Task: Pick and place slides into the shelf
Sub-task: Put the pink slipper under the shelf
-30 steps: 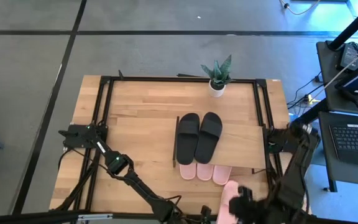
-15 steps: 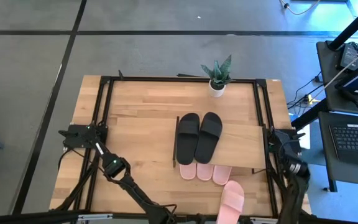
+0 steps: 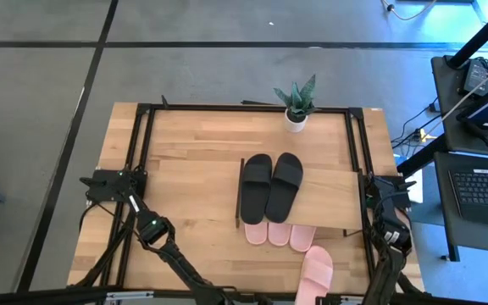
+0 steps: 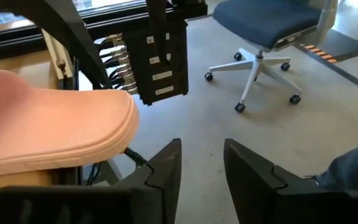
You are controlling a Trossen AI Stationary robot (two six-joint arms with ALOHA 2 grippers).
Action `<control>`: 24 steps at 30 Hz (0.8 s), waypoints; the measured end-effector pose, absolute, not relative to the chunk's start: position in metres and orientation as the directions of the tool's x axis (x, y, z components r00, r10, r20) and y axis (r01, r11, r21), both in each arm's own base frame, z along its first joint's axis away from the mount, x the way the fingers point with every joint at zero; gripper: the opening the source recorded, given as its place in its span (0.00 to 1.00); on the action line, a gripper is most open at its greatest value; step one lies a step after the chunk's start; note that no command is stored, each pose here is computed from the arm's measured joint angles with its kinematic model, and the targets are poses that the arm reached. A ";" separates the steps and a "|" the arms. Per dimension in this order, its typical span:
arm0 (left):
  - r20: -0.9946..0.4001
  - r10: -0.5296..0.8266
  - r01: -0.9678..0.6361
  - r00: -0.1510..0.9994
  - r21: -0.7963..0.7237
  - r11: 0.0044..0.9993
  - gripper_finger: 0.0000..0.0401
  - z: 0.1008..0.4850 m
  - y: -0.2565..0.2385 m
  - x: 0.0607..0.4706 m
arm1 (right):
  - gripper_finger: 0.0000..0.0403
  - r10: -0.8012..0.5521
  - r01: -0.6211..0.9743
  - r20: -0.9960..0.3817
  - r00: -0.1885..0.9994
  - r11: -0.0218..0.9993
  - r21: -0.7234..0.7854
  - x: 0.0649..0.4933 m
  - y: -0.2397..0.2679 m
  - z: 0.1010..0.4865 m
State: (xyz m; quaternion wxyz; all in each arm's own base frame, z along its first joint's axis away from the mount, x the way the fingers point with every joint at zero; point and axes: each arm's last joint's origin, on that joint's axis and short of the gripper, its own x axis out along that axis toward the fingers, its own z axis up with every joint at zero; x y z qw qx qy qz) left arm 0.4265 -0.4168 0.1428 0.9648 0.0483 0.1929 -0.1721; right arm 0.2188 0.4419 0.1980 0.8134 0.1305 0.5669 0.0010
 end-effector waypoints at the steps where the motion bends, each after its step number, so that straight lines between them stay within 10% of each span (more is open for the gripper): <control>1: -0.389 -0.317 0.354 0.865 0.025 0.935 0.28 0.143 -0.417 0.427 | 0.59 0.154 0.147 -0.920 0.360 0.964 0.219 0.220 0.442 0.198; 24: -0.447 -0.261 0.315 0.855 0.049 0.948 0.28 0.160 -0.404 0.428 | 0.53 0.119 0.109 -0.932 0.344 0.980 0.165 0.220 0.438 0.197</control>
